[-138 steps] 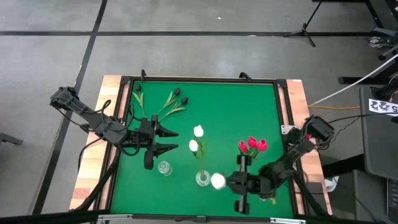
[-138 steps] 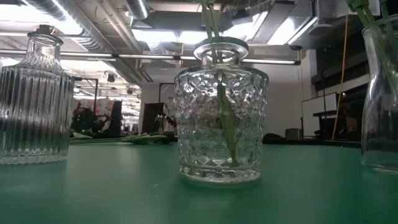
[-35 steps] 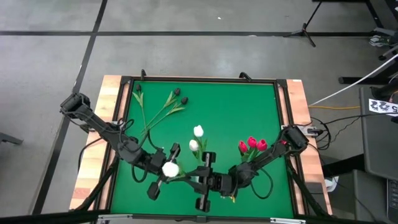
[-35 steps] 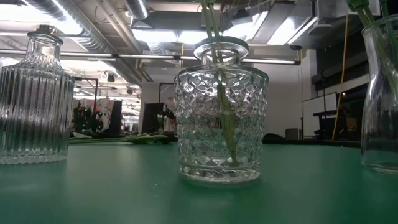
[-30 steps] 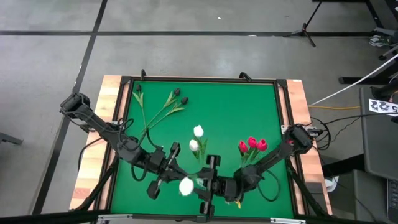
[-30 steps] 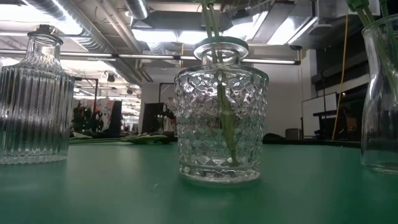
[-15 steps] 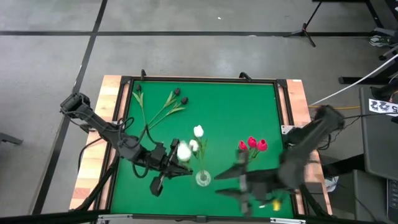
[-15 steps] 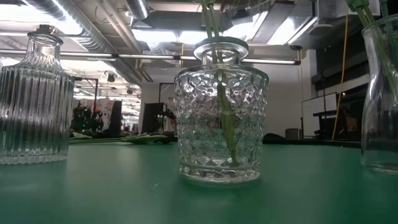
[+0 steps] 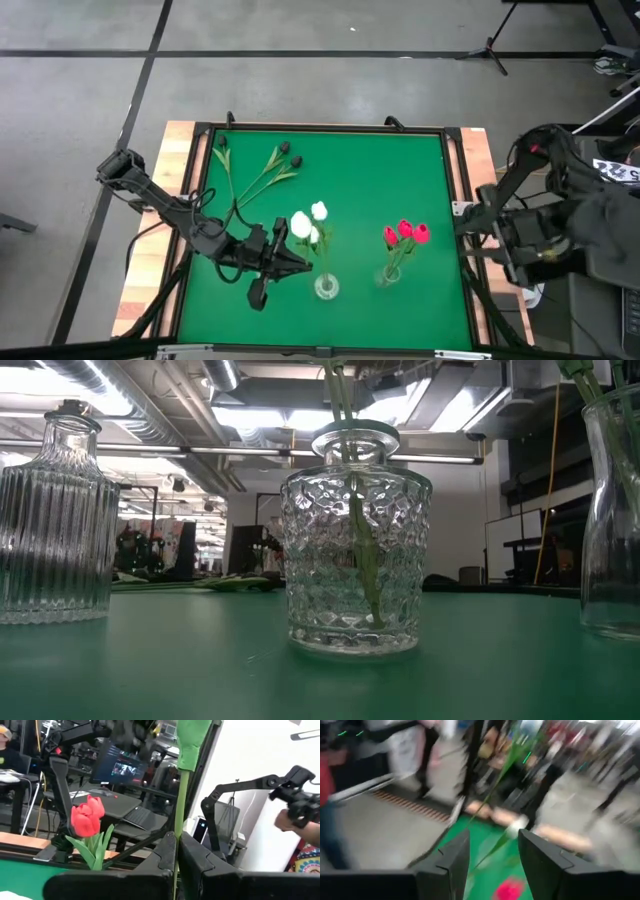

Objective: Sort flowers into vase by color
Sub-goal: Put the white tulip into the middle transparent vase

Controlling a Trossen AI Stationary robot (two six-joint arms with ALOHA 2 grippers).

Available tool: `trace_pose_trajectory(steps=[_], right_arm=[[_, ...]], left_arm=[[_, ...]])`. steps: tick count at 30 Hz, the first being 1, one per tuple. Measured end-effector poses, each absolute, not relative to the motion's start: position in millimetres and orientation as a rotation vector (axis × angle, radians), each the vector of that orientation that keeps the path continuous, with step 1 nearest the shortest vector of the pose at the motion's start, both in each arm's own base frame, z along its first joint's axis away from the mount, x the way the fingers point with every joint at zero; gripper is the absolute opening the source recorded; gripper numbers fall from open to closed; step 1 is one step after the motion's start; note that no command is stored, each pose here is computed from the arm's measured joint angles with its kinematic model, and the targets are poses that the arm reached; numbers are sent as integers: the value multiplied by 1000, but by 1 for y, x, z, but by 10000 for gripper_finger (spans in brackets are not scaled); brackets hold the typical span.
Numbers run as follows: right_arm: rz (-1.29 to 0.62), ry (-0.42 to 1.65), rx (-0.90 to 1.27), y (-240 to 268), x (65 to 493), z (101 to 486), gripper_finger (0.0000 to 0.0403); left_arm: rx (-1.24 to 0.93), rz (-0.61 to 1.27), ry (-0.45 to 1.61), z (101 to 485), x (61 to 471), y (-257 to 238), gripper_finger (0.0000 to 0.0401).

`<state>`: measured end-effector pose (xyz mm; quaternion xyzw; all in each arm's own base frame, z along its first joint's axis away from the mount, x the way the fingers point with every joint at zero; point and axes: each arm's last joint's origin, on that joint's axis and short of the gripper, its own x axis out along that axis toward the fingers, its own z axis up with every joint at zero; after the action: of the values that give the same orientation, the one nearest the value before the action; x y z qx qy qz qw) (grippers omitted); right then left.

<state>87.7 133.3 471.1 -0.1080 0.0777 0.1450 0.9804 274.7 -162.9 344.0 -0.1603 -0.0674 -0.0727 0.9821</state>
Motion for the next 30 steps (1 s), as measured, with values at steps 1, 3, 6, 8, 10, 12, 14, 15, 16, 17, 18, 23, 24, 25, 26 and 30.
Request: trace_pose_trajectory(steps=[1,3,6,8,10,12,14,15,16,17,18,23,24,25,26,30], right_arm=[[311,199,-198,134,83,463,165],[292,242,-240,142,78,443,165],[178,232,-371,158,71,394,165],[117,209,-376,161,63,361,165],[74,166,-279,154,56,343,165],[56,125,-182,145,50,332,164],[94,105,-102,139,45,327,156],[132,96,-67,137,43,327,150],[182,82,-53,137,41,328,141],[239,57,-45,137,41,329,132],[313,12,-39,139,41,331,121],[580,-539,-120,137,53,328,66],[548,-585,-123,134,58,325,60],[512,-587,-147,132,63,318,56],[470,-562,-179,130,69,310,53],[452,-499,-185,125,84,280,51]], left_arm=[[-324,-146,-135,344,275,-163,6],[-340,-141,-135,344,275,-163,6],[-368,-108,-135,344,275,-162,6],[-378,-81,-132,343,275,-161,7],[-388,-52,-112,340,276,-160,7],[-400,-29,-85,337,276,-159,7],[-421,-13,-51,333,277,-158,7],[-431,-3,-36,331,278,-157,7],[-438,3,-22,330,278,-156,7],[-445,6,-11,328,278,-156,7],[-447,9,-8,328,278,-156,7],[-441,10,-19,329,279,-155,7],[-451,10,-20,329,279,-155,7],[-459,11,-21,329,279,-155,7],[-467,11,-21,329,279,-155,7],[-479,8,-16,329,279,-156,8]])
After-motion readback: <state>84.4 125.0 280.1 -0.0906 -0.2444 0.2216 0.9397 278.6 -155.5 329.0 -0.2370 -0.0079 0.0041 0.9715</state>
